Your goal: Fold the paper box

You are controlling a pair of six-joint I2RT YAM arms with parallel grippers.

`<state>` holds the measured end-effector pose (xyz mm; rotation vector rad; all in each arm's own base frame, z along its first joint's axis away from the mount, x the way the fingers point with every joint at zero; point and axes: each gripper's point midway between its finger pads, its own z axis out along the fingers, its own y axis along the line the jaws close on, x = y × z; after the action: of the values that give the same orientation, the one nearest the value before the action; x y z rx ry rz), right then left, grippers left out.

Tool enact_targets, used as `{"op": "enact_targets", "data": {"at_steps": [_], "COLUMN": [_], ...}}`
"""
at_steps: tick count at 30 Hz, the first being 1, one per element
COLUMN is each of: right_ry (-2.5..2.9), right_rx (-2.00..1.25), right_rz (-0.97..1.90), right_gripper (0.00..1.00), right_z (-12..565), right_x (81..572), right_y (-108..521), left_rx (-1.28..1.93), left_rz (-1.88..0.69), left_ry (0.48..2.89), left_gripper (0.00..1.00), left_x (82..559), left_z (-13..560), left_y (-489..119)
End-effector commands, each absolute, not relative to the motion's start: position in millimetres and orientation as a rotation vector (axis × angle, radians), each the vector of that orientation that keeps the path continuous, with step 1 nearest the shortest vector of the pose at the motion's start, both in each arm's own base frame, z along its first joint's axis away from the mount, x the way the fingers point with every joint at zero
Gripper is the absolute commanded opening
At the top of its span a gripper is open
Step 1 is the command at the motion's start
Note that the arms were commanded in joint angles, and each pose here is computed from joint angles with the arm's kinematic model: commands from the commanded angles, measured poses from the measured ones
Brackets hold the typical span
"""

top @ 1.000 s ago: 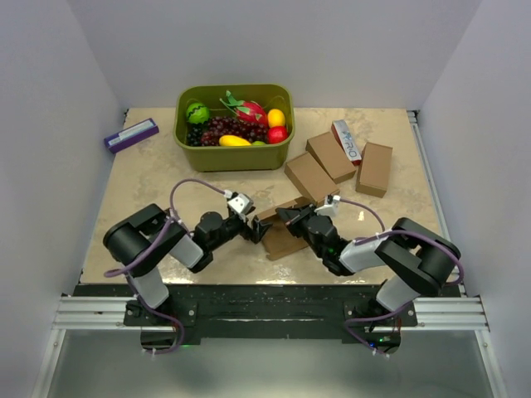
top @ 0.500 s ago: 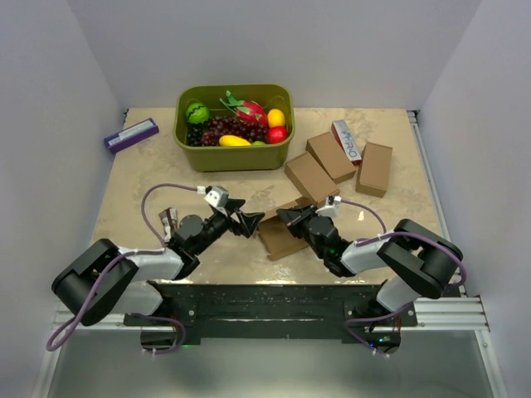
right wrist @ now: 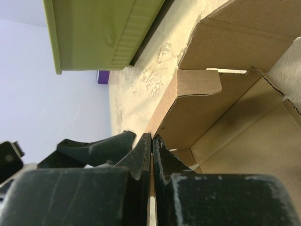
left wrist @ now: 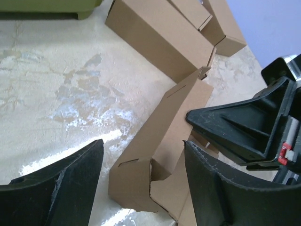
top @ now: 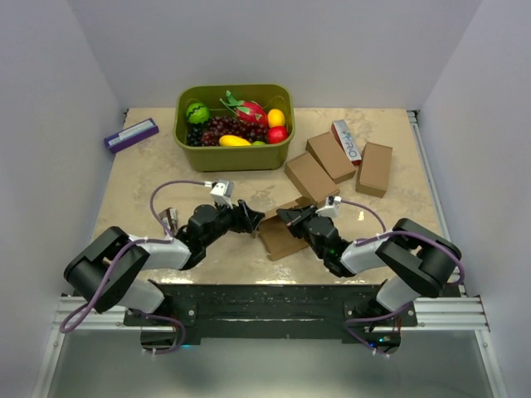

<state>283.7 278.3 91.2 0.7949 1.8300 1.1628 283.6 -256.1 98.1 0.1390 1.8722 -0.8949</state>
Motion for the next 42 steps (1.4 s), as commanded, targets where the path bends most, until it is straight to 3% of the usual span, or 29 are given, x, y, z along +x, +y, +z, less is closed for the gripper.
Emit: {"op": "enact_targets", "data": {"at_steps": [1, 7, 13, 17, 18, 22, 23, 28, 33, 36, 42], "right_ry": [1.981, 1.979, 1.978, 1.981, 1.984, 1.985, 1.986, 1.982, 1.980, 1.974, 1.975], "right_rx": [0.757, 0.758, 0.763, 0.764, 0.764, 0.772, 0.771, 0.776, 0.771, 0.766, 0.756], "right_rz": [0.976, 0.974, 0.972, 0.967, 0.968, 0.970, 0.971, 0.977, 0.975, 0.983, 0.994], "right_gripper": [0.00, 0.00, 0.00, 0.00, 0.00, 0.00, 0.00, 0.00, 0.00, 0.00, 0.00], "right_z": [41, 41, 41, 39, 39, 37, 37, 39, 39, 41, 41], "right_x": [268, 269, 268, 269, 269, 269, 269, 269, 269, 269, 268], "right_y": [260, 260, 259, 259, 260, 261, 261, 262, 260, 261, 263], "left_rx": [0.116, 0.129, 0.139, 0.156, 0.164, 0.219, 0.225, 0.243, 0.313, 0.322, 0.311], "left_rz": [-0.950, -0.949, -0.891, -0.890, -0.896, -0.924, -0.917, -0.847, -0.779, -0.689, -0.559], "left_ry": [1.870, 1.913, 1.966, 1.961, 1.950, 1.852, 1.840, 1.734, 1.663, 1.736, 1.867], "left_gripper": [0.71, 0.65, 0.48, 0.47, 0.48, 0.80, 0.84, 0.94, 0.96, 0.89, 0.66], "left_x": [286, 281, 282, 283, 283, 283, 284, 283, 263, 262, 270], "left_z": [104, 88, 70, 69, 72, 99, 104, 141, 144, 120, 87], "left_y": [-264, -264, -259, -260, -261, -265, -263, -241, -212, -195, -181]}}
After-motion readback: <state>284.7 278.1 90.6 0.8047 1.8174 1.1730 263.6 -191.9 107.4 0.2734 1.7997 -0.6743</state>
